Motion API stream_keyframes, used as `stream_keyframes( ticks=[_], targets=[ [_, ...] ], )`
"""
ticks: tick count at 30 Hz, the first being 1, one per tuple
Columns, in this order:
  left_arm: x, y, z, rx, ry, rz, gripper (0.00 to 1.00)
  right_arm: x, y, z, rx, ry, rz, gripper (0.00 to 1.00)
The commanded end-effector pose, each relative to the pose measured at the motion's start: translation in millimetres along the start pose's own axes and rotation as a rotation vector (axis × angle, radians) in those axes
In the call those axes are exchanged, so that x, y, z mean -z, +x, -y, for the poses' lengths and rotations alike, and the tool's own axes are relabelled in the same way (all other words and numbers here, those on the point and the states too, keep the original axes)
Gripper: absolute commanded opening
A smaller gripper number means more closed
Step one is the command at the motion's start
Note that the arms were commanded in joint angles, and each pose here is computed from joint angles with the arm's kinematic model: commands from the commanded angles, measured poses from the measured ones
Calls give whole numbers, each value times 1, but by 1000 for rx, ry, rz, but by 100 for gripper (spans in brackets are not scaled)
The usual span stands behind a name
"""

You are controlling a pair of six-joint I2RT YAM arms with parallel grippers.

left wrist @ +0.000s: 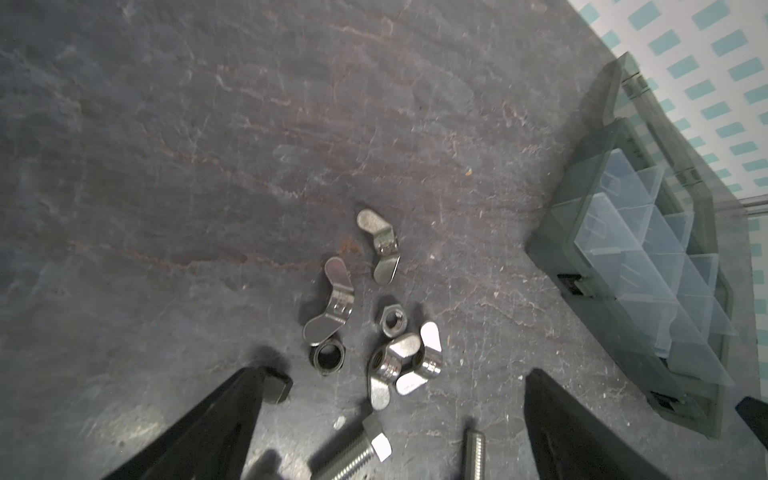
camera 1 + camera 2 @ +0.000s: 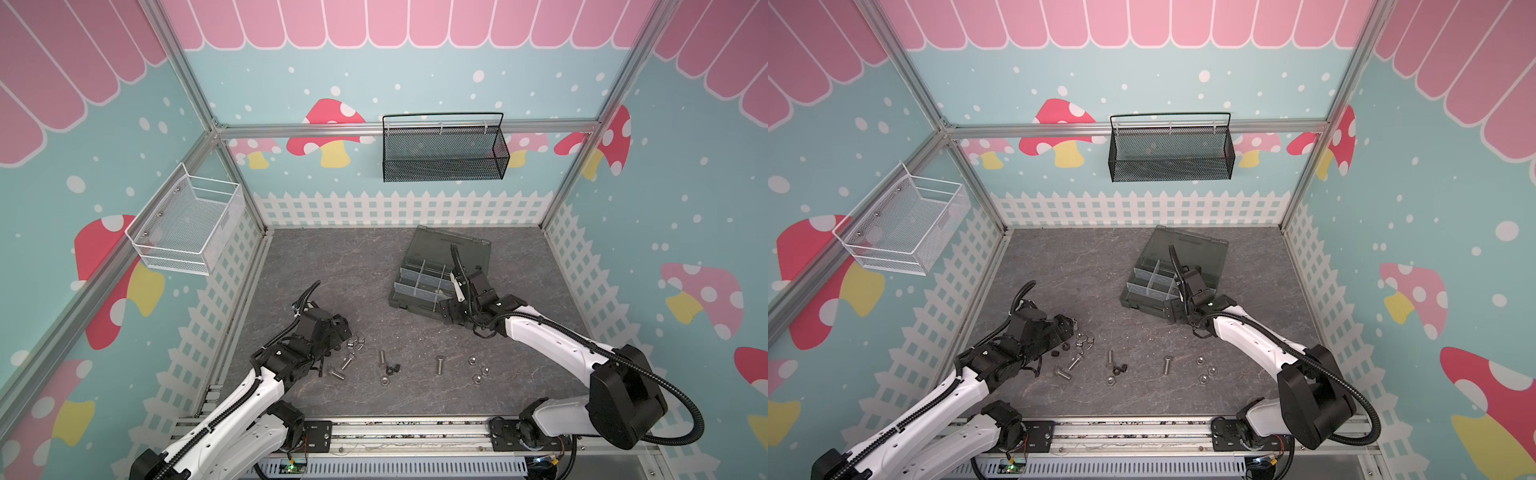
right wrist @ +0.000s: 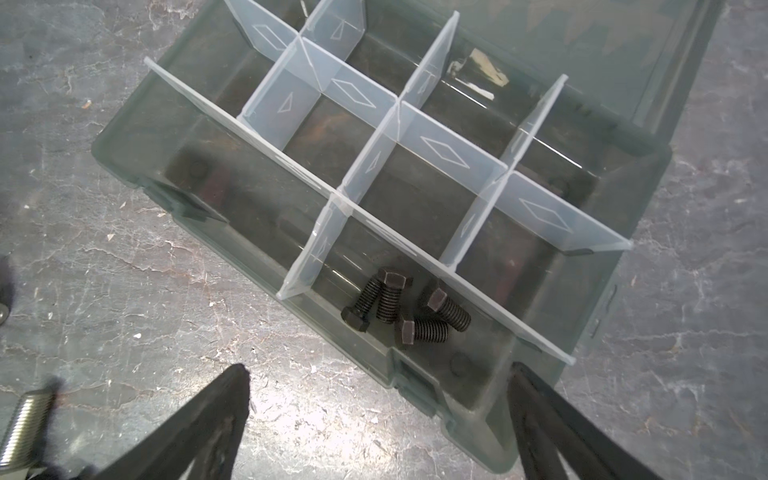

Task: Sort the screws and nuts into containers
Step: 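Lower the left gripper onto a silver bolt while the right gripper hovers over the organizer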

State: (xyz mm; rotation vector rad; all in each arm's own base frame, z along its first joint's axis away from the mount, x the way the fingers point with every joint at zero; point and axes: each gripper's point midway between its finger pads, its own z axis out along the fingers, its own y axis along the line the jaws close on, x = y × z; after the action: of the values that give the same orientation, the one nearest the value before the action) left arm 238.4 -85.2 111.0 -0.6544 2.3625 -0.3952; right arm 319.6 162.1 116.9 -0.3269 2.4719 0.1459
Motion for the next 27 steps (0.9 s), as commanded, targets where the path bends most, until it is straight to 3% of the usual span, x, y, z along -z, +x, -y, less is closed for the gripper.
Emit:
stream_keyframes(
  ticks=[1,7,14,22,27],
  targets=[
    [11,20,-12,68,-56,-72,100,8,-4,9,-28,35,44,98],
    [19,58,-28,88,-128,-138,99,20,-8,18,-62,66,102,98],
    [13,90,-45,15,-262,-192,99,27,-12,20,-83,66,145,98],
    [3,100,-55,-24,-314,-209,74,22,-7,24,-100,92,129,98],
    [-3,105,-61,-23,-320,-212,69,16,-5,22,-106,87,109,98]
  ],
)
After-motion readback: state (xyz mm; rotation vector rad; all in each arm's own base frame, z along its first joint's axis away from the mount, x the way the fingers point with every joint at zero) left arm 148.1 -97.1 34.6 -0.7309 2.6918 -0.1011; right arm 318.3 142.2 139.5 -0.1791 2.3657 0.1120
